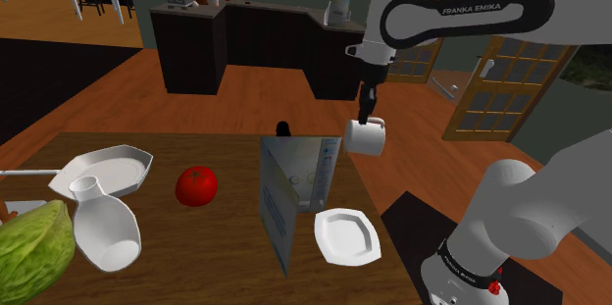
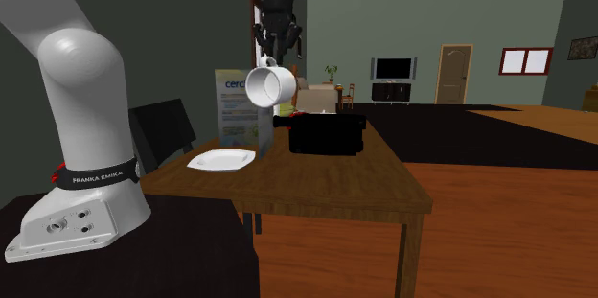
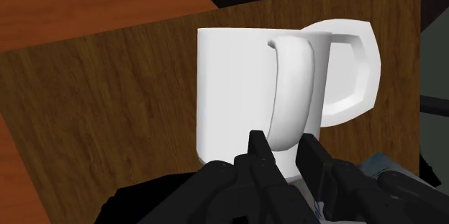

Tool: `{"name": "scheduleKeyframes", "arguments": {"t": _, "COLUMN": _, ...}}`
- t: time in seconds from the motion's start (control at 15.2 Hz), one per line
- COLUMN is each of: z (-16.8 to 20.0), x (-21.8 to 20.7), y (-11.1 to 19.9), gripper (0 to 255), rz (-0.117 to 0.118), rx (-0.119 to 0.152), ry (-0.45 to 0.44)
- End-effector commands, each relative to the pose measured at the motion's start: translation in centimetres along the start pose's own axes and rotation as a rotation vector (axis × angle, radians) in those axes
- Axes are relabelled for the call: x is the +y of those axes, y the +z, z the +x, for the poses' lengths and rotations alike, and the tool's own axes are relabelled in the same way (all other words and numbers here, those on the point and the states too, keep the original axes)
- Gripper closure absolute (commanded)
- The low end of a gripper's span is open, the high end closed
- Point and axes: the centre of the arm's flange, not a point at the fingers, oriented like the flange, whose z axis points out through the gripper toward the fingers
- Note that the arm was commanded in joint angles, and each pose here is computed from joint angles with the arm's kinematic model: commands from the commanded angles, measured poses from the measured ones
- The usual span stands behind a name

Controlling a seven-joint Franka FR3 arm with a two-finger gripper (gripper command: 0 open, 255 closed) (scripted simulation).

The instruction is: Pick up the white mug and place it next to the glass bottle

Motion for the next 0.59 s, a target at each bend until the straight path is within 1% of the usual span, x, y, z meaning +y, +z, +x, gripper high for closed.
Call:
{"name": "scheduleKeyframes", "arguments": {"t": 0.0, "z": -0.2, "x": -0.1, "y": -1.1, "gripper": 255, "rz": 0.0, "rx": 0.0, "ry": 0.0}}
{"name": "scheduleKeyframes", "arguments": {"t": 0.53, "z": -0.3, "x": -0.5, "y": -5.3, "gripper": 255, "rz": 0.0, "rx": 0.0, "ry": 0.0}}
